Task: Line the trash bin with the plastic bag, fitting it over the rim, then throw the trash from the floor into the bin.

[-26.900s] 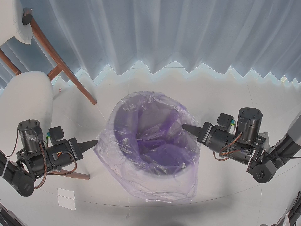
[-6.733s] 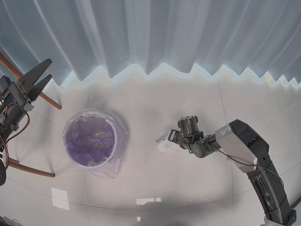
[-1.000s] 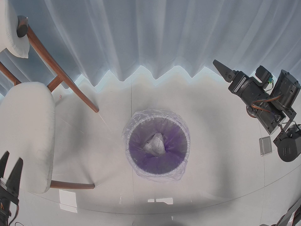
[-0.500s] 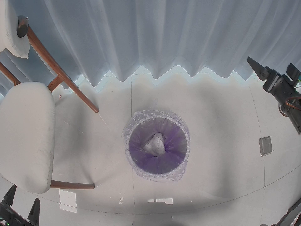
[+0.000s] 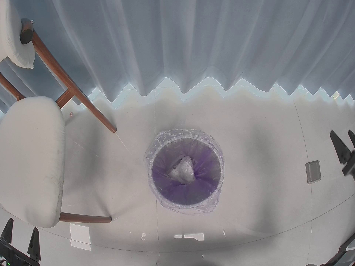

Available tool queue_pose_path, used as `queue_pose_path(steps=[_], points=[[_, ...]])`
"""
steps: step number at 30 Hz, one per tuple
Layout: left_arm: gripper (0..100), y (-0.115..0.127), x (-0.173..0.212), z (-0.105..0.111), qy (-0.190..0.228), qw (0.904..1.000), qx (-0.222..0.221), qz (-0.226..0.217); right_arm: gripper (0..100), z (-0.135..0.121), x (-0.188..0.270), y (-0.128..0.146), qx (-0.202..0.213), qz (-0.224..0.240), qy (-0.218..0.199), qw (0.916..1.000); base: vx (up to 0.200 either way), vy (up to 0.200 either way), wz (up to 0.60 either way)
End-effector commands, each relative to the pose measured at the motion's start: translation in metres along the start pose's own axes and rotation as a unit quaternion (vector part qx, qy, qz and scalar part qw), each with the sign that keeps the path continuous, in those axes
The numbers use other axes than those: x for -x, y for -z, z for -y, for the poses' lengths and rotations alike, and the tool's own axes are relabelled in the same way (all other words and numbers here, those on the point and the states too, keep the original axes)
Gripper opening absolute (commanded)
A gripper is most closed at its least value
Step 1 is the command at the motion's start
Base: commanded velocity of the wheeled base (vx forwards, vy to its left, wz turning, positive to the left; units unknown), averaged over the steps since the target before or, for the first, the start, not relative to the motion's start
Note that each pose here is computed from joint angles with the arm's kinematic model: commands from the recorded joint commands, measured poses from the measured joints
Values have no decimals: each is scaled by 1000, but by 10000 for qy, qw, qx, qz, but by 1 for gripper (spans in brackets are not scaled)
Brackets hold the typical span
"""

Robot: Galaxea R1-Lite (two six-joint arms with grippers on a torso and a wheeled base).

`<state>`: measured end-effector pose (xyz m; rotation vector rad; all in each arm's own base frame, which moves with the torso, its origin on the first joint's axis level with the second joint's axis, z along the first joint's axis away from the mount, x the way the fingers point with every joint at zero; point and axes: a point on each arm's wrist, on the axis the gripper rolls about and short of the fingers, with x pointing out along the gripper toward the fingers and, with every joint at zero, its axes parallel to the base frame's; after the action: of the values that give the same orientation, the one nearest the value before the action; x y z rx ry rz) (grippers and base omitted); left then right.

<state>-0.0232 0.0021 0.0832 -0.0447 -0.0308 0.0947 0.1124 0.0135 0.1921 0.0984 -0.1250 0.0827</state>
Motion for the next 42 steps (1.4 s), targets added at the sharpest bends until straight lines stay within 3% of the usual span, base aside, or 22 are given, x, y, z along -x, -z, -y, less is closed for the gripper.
queue_pose_path(steps=[1, 3, 11, 14, 15, 17, 21, 25, 42], points=[[100, 8, 0, 2, 441, 9987, -171, -171, 100, 9, 84, 27, 324, 538, 235, 9978, 0, 0, 0], [100, 8, 0, 2, 434, 9988, -155, -164, 100, 9, 100, 35, 322, 486, 253, 9980, 0, 0, 0], [100, 8, 0, 2, 410, 9989, -141, -164, 100, 11, 150, 94, 461, -499, 147, 9976, 0, 0, 0], [100, 8, 0, 2, 410, 9989, -125, -164, 100, 11, 150, 95, 597, -526, 287, 9964, 0, 0, 0], [100, 8, 0, 2, 410, 9990, -118, -164, 100, 13, 150, 97, 531, -589, 677, 9945, 0, 0, 0], [100, 8, 0, 2, 403, 9990, -117, -157, 100, 14, 150, 98, 392, -619, 788, 9942, 0, 0, 0], [100, 8, 0, 2, 403, 9990, -125, -156, 100, 14, 150, 98, 452, -624, 776, 9940, 0, 0, 0], [100, 8, 0, 2, 403, 9990, -125, -156, 100, 13, 150, 98, 641, -643, 481, 9947, 0, 0, 0], [100, 8, 0, 2, 403, 9989, -149, -171, 100, 13, 150, 97, 488, -613, 612, 9950, 0, 0, 0]])
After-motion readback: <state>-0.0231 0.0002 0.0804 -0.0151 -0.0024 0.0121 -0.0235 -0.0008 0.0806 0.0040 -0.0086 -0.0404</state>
